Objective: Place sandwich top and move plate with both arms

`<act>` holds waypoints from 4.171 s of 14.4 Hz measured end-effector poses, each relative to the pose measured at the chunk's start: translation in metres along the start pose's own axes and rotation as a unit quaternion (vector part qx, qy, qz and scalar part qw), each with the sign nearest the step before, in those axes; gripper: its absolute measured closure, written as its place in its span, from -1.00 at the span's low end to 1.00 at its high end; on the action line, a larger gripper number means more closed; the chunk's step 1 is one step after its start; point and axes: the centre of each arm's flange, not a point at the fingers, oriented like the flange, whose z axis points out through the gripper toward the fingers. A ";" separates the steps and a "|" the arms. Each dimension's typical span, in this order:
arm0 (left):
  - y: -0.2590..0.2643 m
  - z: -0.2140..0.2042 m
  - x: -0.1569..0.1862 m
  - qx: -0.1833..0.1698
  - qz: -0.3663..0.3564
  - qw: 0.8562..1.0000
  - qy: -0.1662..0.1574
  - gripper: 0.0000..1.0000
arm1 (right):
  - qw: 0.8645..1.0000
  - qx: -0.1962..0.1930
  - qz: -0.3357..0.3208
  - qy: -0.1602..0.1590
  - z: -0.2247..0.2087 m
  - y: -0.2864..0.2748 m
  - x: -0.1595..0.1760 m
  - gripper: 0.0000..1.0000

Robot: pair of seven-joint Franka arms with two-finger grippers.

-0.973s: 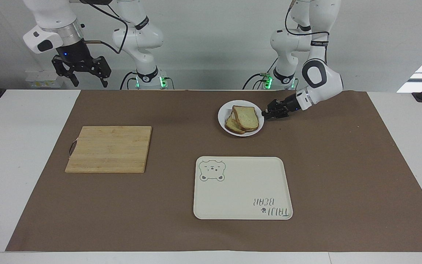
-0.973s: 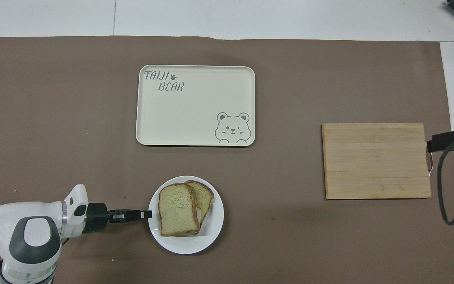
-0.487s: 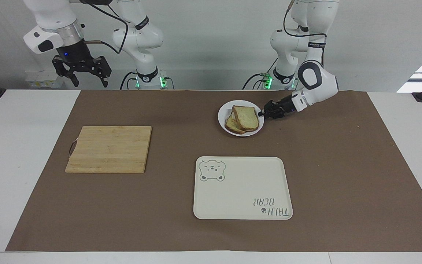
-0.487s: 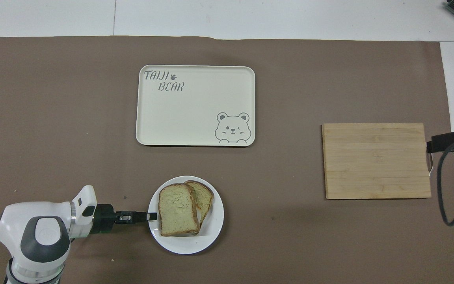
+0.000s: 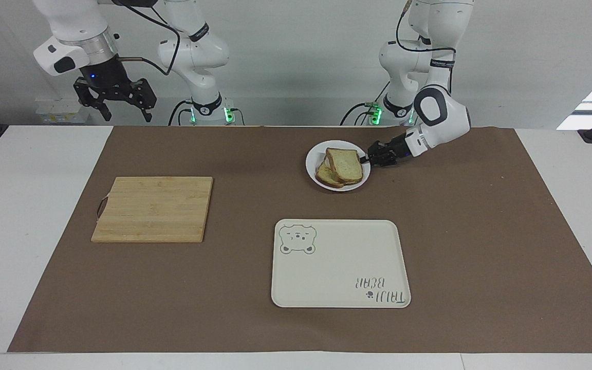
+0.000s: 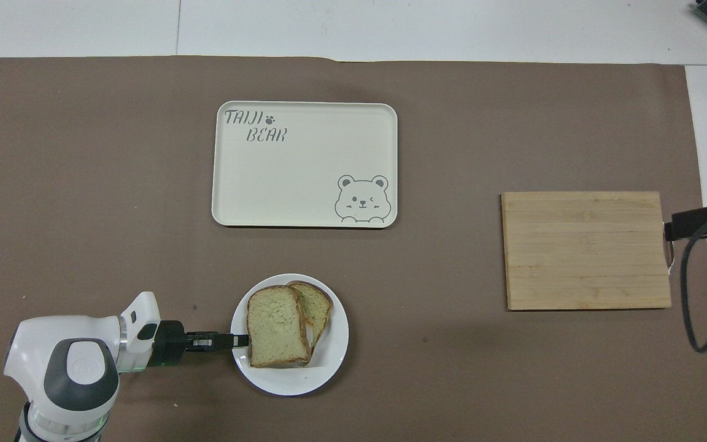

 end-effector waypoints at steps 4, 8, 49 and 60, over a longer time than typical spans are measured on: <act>0.006 0.000 -0.001 -0.009 0.003 1.000 -0.001 0.89 | 1.000 -0.001 0.006 -0.014 0.007 0.005 0.006 -1.00; 0.007 -0.001 0.001 -0.013 0.003 1.000 -0.001 0.89 | 1.000 -0.001 0.007 -0.014 0.007 0.005 0.007 -1.00; 0.053 -0.010 0.304 -0.023 -0.026 0.997 0.065 0.90 | 1.000 -0.001 0.007 -0.013 0.007 0.005 0.007 -1.00; 0.096 -0.076 0.303 0.166 0.062 0.983 0.051 -1.00 | 1.000 -0.001 0.007 -0.013 0.007 0.005 0.007 -1.00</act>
